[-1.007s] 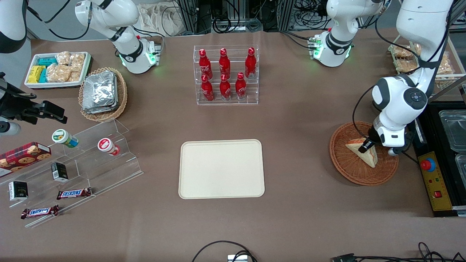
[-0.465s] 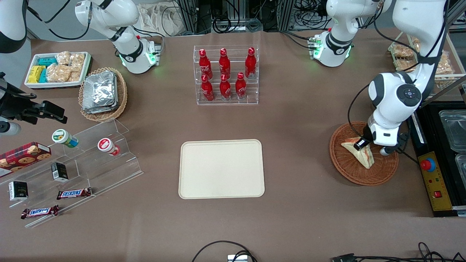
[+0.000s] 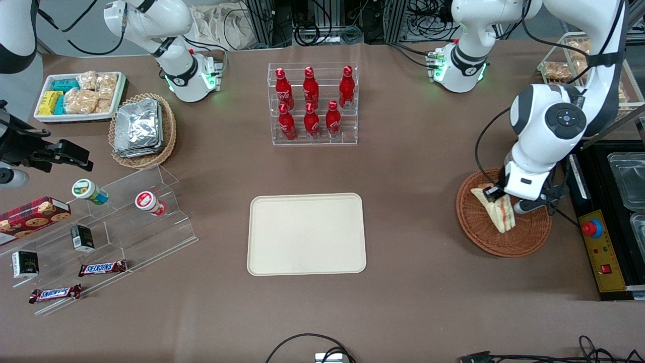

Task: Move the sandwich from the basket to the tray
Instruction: 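Lift the sandwich and carry it with the left gripper to the tray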

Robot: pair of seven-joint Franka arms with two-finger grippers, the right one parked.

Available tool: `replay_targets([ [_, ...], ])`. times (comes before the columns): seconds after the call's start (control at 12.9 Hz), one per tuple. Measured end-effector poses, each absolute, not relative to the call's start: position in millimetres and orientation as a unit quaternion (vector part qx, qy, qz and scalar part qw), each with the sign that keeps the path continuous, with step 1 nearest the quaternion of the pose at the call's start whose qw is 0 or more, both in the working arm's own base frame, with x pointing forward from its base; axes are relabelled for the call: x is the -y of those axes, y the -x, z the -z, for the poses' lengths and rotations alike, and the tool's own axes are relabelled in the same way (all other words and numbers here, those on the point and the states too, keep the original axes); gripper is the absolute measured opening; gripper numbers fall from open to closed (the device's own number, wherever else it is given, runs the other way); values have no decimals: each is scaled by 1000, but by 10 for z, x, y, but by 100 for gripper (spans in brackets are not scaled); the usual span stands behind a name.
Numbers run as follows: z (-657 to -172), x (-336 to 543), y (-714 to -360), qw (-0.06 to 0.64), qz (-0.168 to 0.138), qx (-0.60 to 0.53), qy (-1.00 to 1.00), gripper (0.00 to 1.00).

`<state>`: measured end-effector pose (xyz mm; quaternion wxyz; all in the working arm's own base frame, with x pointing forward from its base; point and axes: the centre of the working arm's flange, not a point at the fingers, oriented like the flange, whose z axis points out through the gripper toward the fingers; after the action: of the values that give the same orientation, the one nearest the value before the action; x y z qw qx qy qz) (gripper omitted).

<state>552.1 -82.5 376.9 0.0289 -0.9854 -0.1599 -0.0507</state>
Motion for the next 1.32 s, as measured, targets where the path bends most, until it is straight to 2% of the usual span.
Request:
replay_targets([
  [0.39,-4178,1723,-5695,11,58,84,995,18],
  [0.77,-4461,2855,-5806,-17,47,18,999,18],
  [1.08,-4157,3712,-5857,-13,49,-12,999,18],
  [1.32,-3713,4208,-5875,-1,48,-11,999,18],
])
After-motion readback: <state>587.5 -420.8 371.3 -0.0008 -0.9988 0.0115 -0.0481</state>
